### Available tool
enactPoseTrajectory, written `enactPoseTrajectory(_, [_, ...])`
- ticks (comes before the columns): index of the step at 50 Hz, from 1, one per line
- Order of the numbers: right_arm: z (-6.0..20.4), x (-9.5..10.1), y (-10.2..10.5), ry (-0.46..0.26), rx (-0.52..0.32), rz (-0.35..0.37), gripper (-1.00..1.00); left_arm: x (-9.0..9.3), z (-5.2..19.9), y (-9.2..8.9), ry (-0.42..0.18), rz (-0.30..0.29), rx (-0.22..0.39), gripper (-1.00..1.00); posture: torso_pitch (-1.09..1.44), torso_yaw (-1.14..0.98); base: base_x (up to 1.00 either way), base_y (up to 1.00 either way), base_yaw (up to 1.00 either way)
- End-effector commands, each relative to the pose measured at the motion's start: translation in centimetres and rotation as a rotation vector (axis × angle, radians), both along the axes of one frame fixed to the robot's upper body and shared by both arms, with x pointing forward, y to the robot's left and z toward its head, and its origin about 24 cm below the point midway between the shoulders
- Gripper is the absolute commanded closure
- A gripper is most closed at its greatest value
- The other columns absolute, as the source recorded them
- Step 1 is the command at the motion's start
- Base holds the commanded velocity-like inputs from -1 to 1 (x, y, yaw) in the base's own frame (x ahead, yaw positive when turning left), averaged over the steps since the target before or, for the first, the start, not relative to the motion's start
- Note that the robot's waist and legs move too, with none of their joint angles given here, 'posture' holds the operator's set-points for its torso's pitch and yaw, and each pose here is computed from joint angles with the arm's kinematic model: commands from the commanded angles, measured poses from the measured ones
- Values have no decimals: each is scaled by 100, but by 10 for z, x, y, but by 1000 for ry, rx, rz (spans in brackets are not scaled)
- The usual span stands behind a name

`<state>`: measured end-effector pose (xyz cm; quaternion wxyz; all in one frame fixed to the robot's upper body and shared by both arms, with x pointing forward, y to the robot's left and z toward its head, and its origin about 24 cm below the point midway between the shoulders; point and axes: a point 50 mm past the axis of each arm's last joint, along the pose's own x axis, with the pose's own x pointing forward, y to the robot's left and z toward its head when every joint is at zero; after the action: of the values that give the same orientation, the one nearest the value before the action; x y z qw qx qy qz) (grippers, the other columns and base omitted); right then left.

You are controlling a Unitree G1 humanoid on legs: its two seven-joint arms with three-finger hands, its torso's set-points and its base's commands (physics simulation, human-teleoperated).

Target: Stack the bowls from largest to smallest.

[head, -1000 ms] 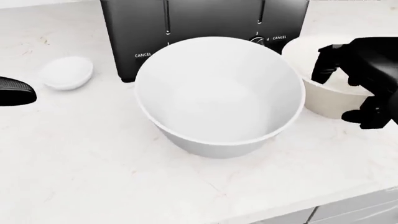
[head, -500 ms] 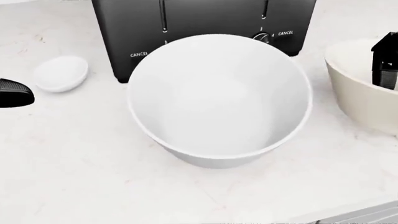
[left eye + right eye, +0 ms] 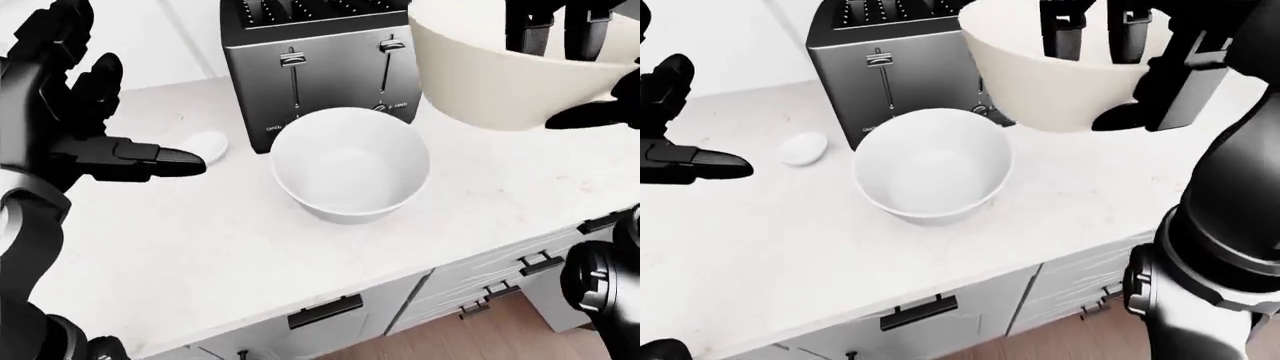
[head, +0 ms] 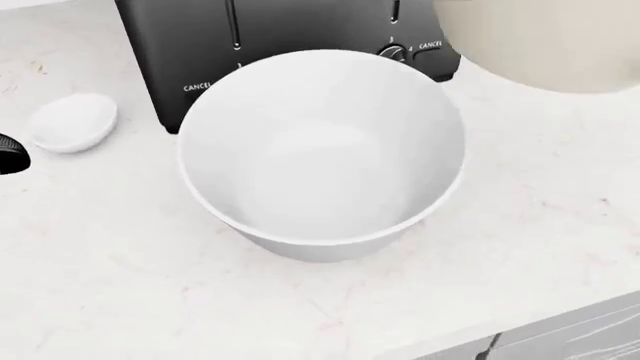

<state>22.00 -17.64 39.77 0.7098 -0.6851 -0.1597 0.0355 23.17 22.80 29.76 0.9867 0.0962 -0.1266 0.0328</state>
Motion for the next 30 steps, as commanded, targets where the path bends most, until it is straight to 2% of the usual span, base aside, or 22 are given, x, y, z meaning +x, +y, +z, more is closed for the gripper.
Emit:
enactPoseTrajectory(1, [11, -8, 3, -67, 26, -8, 100, -7, 11, 1, -69, 13, 10, -100, 0, 0, 0, 0, 0])
enactPoseTrajectory(9, [10, -10, 36, -81, 19, 86, 100, -7, 11, 1, -68, 11, 11, -100, 0, 0, 0, 0, 0])
enactPoseTrajectory(13, [11, -12, 46, -89, 12, 115, 100, -7, 11, 0, -68, 11, 8, -100, 0, 0, 0, 0, 0])
enactPoseTrajectory(19, [-2, -16, 63, -62, 15, 165, 100, -9, 11, 0, -70, 7, 4, -100, 0, 0, 0, 0, 0])
enactPoseTrajectory(30, [-9, -19, 85, -86, -6, 229, 100, -11, 12, 1, -74, 8, 1, -100, 0, 0, 0, 0, 0])
